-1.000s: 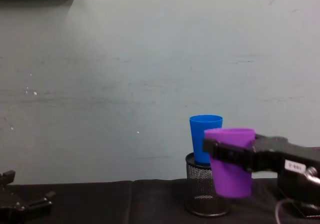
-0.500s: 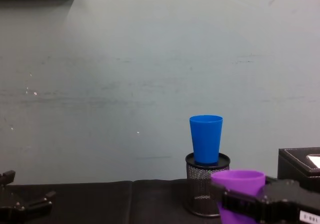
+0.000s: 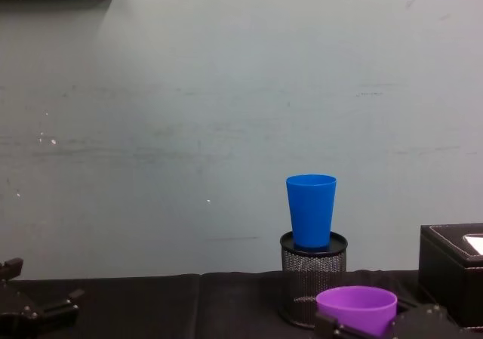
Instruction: Pick up one cup with a gripper and tap it against the other cup.
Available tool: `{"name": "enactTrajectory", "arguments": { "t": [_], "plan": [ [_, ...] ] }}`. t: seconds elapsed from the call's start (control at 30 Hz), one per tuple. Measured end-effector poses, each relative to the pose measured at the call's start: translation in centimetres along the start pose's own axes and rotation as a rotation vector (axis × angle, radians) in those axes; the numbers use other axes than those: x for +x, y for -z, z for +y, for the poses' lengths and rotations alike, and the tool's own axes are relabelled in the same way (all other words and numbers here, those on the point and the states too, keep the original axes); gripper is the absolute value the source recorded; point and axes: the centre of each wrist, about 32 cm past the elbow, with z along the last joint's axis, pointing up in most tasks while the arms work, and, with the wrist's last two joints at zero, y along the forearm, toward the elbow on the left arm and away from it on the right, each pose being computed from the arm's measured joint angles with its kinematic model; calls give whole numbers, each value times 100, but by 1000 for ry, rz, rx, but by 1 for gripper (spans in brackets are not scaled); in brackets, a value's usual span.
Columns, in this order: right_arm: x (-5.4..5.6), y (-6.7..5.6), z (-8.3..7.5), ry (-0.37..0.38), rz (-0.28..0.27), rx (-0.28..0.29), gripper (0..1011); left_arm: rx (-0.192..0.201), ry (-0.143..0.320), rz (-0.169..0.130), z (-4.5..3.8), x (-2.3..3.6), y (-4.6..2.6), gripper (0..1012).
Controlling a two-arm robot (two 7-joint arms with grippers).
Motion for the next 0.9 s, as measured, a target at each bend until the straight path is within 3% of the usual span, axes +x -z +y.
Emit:
{"name": "enactTrajectory", "arguments": {
  "t": [0.47,0.9],
  "plan": [
    [-32,187,44,16,-18,2,747,0,0,0,0,0,0,1000],
    [-34,273,80,33,-9,-7,747,0,0,0,0,0,0,1000]
  ]
}}
